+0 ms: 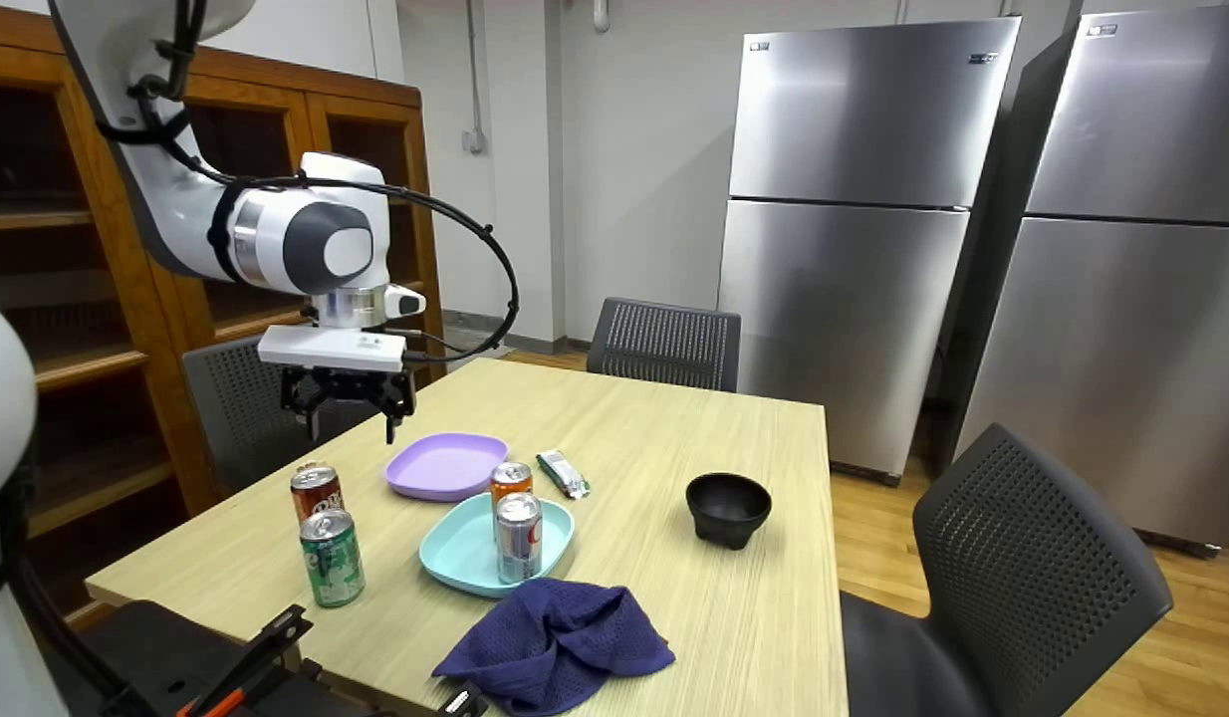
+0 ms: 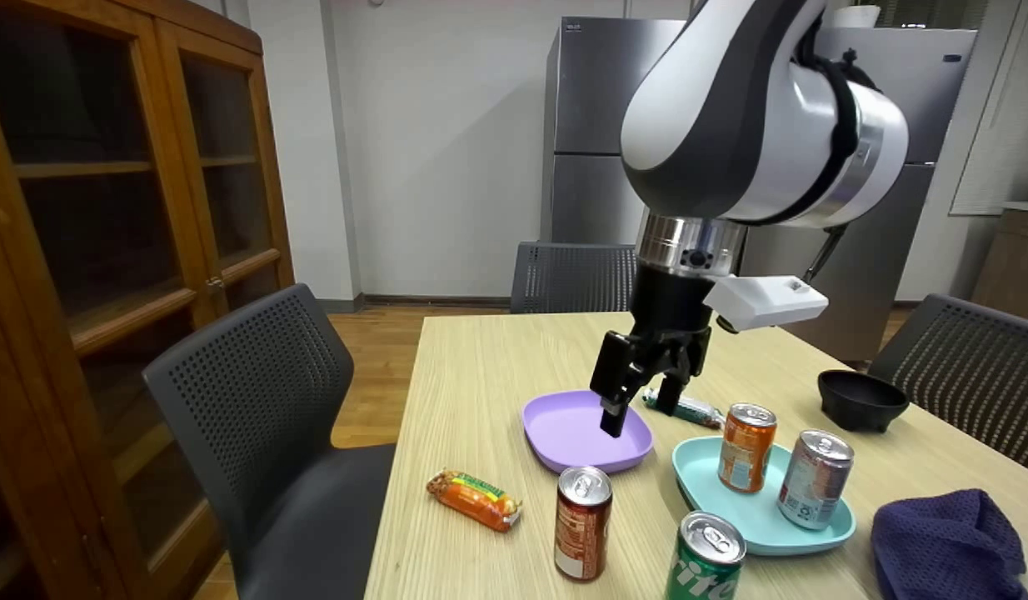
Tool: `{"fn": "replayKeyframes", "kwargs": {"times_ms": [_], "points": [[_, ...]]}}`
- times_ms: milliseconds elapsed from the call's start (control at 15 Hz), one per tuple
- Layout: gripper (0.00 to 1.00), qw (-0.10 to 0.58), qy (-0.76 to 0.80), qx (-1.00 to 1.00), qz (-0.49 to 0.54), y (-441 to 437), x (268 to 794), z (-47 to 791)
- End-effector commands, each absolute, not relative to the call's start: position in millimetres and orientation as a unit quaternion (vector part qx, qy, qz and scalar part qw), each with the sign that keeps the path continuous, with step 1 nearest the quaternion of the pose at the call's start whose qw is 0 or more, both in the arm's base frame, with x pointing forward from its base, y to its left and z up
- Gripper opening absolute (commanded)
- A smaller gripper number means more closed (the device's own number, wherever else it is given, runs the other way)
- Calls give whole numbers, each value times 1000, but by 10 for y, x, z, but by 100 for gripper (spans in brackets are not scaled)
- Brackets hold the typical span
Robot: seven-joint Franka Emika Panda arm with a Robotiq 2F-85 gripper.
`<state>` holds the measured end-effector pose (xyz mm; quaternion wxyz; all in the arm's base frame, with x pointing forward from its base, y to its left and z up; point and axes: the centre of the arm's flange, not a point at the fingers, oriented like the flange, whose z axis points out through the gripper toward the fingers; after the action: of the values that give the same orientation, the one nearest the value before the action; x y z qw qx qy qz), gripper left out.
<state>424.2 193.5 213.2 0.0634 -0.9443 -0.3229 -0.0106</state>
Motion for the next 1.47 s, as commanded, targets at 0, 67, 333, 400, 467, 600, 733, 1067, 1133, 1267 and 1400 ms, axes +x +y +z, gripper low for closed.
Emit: {"fn": "replayKeyframes", "kwargs": {"times_ms": [0,67,333,400,467,600,733,1067,1133,1267,1400], "points": [[100,67,-329,-942,-5,2140,4146,2201],[100,66,-333,-941,-5,2209,4138,2179],[100,56,-333,-941,0,2419,4092,2078],[100,52,-332,-942,1,2465,4086,2054],[100,47,-332,-942,3,2520,4089,2021],[100,39,-331,-943,8,2615,4094,1948],[100,27,-331,-943,9,2696,4125,1839],[100,14,-325,-945,21,2800,4226,1608],[100,12,-324,-946,24,2810,4244,1556],[100,9,-320,-947,30,2803,4271,1472],[100,10,-316,-948,35,2782,4290,1400]]}}
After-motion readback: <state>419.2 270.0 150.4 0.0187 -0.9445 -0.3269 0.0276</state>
